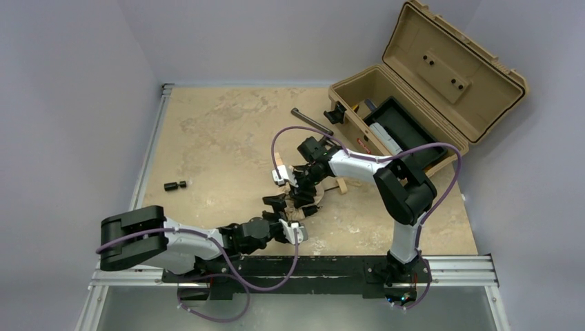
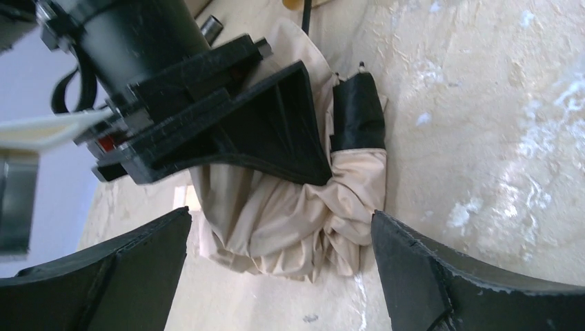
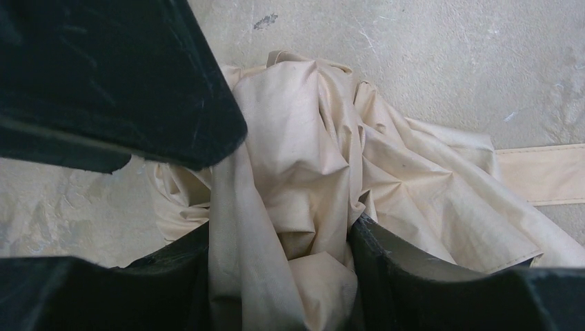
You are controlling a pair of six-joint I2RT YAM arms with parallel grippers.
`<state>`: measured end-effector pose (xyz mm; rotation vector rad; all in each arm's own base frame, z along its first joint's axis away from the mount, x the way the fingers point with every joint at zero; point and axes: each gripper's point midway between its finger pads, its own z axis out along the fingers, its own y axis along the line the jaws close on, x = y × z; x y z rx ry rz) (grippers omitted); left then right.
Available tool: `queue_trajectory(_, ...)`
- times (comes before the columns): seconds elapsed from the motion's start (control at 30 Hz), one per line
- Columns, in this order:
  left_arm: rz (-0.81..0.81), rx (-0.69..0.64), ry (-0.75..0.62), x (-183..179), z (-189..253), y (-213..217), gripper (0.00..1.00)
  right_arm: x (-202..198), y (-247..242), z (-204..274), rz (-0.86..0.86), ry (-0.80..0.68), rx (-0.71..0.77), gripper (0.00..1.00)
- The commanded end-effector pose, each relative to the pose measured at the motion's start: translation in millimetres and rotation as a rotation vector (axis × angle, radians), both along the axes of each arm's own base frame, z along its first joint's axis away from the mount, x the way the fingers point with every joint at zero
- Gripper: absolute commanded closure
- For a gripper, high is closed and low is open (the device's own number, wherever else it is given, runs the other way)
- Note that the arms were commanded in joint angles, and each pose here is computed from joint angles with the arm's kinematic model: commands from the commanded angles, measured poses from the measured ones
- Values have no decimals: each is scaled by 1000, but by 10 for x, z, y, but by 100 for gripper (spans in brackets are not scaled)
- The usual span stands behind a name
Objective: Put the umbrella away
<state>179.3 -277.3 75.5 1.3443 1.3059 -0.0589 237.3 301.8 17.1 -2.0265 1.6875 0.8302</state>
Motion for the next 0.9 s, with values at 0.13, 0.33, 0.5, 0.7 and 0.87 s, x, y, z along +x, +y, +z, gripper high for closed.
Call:
queue_trajectory(0.13,1,-87,-31,153,213,-241,0,-548,-818,-565,-13,226,-351,64)
queue_trajectory(0.33,40,-30,85,253,-205,-242,2,-575,-754,-490,10,249,-313,62)
queue_trajectory(0.5,65,22,199,199,-511,-247,14,-617,-721,-418,33,261,-282,60)
queue_trajectory(0.7,114,85,352,79,-900,-161,33,-624,-660,-314,58,273,-235,54)
queue_trajectory(0.87,151,113,526,-87,-1249,-100,58,-568,-567,-69,81,243,-141,42)
